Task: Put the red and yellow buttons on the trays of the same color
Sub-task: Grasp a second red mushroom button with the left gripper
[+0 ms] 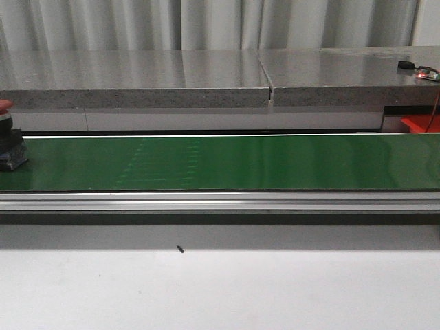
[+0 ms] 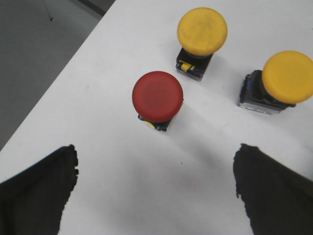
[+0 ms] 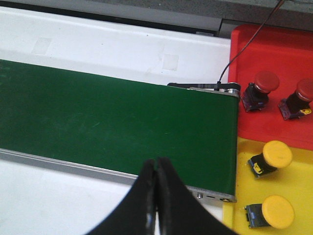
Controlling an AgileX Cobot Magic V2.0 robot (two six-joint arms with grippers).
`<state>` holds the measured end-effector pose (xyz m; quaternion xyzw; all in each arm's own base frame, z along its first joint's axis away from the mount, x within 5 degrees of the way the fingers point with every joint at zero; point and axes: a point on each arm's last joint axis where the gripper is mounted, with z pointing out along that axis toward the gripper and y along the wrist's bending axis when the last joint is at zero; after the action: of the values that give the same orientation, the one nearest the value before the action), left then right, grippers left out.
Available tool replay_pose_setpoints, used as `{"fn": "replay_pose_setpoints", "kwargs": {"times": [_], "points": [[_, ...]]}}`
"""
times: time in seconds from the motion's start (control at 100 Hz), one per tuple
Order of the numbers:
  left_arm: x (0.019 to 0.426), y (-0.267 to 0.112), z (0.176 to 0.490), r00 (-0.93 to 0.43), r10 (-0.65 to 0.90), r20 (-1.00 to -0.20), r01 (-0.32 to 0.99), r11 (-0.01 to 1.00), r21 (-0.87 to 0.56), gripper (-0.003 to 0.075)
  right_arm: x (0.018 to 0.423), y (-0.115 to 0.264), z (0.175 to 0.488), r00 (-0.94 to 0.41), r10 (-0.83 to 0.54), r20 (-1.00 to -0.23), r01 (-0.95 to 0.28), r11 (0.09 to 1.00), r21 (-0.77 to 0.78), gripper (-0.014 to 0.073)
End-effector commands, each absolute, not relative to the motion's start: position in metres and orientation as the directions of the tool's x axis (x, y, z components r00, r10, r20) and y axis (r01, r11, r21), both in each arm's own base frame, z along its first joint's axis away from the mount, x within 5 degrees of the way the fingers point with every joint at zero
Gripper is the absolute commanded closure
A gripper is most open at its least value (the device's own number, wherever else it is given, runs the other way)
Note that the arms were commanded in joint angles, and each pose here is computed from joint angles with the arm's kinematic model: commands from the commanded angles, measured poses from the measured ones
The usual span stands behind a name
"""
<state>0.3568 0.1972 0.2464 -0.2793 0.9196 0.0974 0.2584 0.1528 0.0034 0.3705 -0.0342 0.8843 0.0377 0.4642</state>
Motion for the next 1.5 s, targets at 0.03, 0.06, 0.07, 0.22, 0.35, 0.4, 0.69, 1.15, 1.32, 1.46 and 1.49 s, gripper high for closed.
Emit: {"fn": "replay_pose_setpoints", "kwargs": {"times": [0.03,0.06,0.07,0.22,0.35,0.4,0.69,1.15,1.32,1.46,1.49], "points": [[0.367,0.204,0.272,-0.665,-0.43,-0.61,-0.563,0.826,0.031,0.0103,0.153,0.003,0.384,-0.494,-0.031,-0.869,-0.094,0.995,0.018,0.0663],[0.371,0.206,0.269,-0.669,-0.432,-0.605,-0.563,0.826,0.032,0.0103,0.153,0.003,0.384,-0.494,-0.031,-0.869,-0.094,0.995,0.018,0.0663],[0.372,0.207,0.271,-0.666,-0.431,-0.609,-0.563,0.826,0.031,0.0103,0.153,0.003,0.384,-0.494,-0.031,-0.869,-0.094,0.995,0.018,0.0663],[0.382,0.212,0.266,-0.669,-0.427,-0.609,-0.56,0.828,0.035,0.0103,0.153,0.003,0.384,-0.493,-0.031,-0.869,-0.094,0.995,0.018,0.0663],[0.391,0.217,0.259,-0.68,-0.428,-0.595,-0.558,0.829,0.041,0.0103,0.153,0.003,0.384,-0.493,-0.031,-0.869,-0.094,0.995,0.018,0.0663],[0.394,0.219,0.256,-0.688,-0.428,-0.586,-0.555,0.831,0.045,0.0103,0.153,0.003,0.384,-0.493,-0.031,-0.869,-0.094,0.995,0.018,0.0663],[0.407,0.226,0.236,-0.707,-0.433,-0.559,-0.552,0.832,0.053,0.0103,0.153,0.003,0.384,-0.493,-0.031,-0.869,-0.094,0.995,0.018,0.0663],[0.415,0.23,0.211,-0.723,-0.442,-0.53,-0.549,0.834,0.053,0.0103,0.153,0.003,0.384,-0.493,-0.031,-0.869,-0.094,0.995,0.018,0.0663],[0.416,0.23,0.207,-0.726,-0.443,-0.526,-0.548,0.835,0.053,0.0124,0.153,0.003,0.384,-0.493,-0.031,-0.869,-0.094,0.995,0.018,0.0663],[0.417,0.231,0.208,-0.72,-0.438,-0.539,-0.547,0.835,0.051,0.0263,0.153,0.003,0.384,-0.493,-0.031,-0.869,-0.094,0.995,0.018,0.0663],[0.417,0.231,0.208,-0.72,-0.438,-0.539,-0.547,0.835,0.051,0.0307,0.153,0.003,0.384,-0.493,-0.031,-0.869,-0.094,0.995,0.018,0.0663]]}}
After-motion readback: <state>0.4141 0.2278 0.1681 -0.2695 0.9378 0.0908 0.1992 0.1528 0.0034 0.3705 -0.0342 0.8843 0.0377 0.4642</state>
